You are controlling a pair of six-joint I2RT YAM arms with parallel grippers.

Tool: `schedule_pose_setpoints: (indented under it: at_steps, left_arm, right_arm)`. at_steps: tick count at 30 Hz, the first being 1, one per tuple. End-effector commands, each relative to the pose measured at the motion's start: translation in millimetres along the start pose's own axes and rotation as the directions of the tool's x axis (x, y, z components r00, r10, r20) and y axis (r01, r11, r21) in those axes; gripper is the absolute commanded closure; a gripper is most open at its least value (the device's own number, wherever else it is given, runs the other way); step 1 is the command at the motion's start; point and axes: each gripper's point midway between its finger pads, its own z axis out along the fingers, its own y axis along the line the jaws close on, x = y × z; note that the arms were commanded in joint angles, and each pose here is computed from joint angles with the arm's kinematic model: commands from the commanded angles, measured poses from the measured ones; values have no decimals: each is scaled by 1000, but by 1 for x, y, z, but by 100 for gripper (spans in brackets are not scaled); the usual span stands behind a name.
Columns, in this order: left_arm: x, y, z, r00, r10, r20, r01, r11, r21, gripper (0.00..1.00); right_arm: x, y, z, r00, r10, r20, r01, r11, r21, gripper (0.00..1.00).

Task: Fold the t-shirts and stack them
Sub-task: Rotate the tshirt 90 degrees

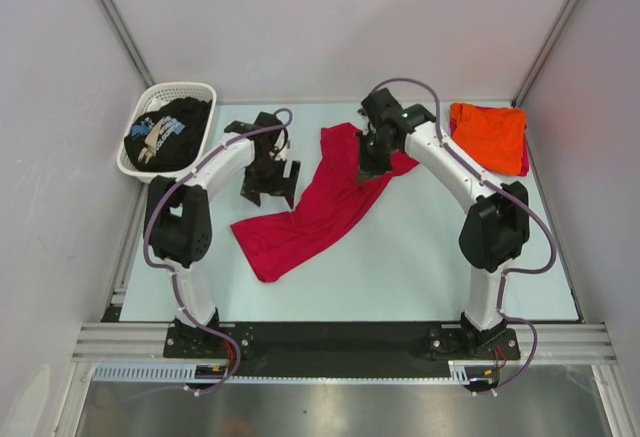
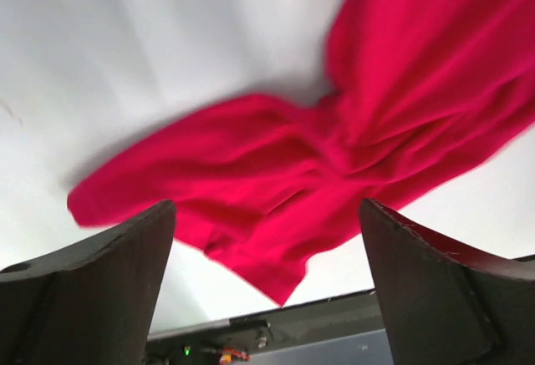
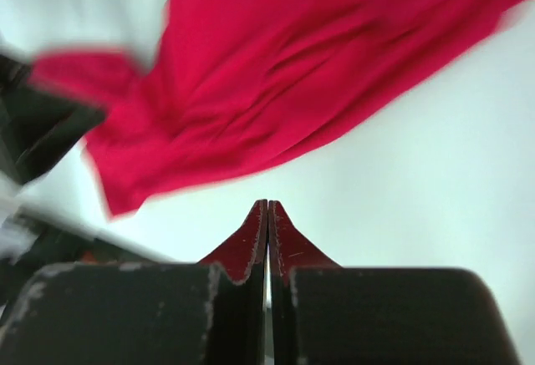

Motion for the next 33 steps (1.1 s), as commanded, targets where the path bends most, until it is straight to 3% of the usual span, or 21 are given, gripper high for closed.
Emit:
schedule_pose_setpoints:
  at_steps: [1,2,6,8,10,13,14,22,24,33]
  left_arm:
    - [39,34,-3,997,-41,-70,35,996,-80,0]
    - [43,36,-2,997,-48,-68,42,996,-79,0]
    - [55,40,9,994,-63,-92,59,997,-51,0]
    - [50,37,10,994,-60,-91,57,998,-36,2]
    - [46,37,13,994,-54,-94,51,998,-33,10]
    - [27,33,6,997,-52,-56,50,998,-25,84]
    - [17,30,1,998,-51,-30,51,999,-16,100]
    - [-2,17,10,999,-19,-36,20,1000,17,100]
    - [-3,14,13,999,-11,-48,12,1000,18,100]
    - [30,11,25,992,-19,-121,22,1000,22,100]
  right_arm:
    - [72,43,17,955,55,-290,-122,968,-218,95]
    - [91,46,19,931,68,-358,-167,953,-252,93]
    - [99,60,28,925,96,-368,-233,907,-350,89]
    - [101,67,32,925,94,-368,-238,899,-367,91]
    - [102,70,38,922,79,-380,-221,911,-347,96]
    - [88,80,46,939,45,-341,-168,925,-341,100]
    - [87,86,49,942,34,-333,-157,923,-352,100]
    - [102,136,79,912,-77,-403,-119,891,-438,100]
    - [119,134,90,878,-89,-470,-126,905,-407,100]
    - [134,120,98,833,-116,-541,-104,928,-359,100]
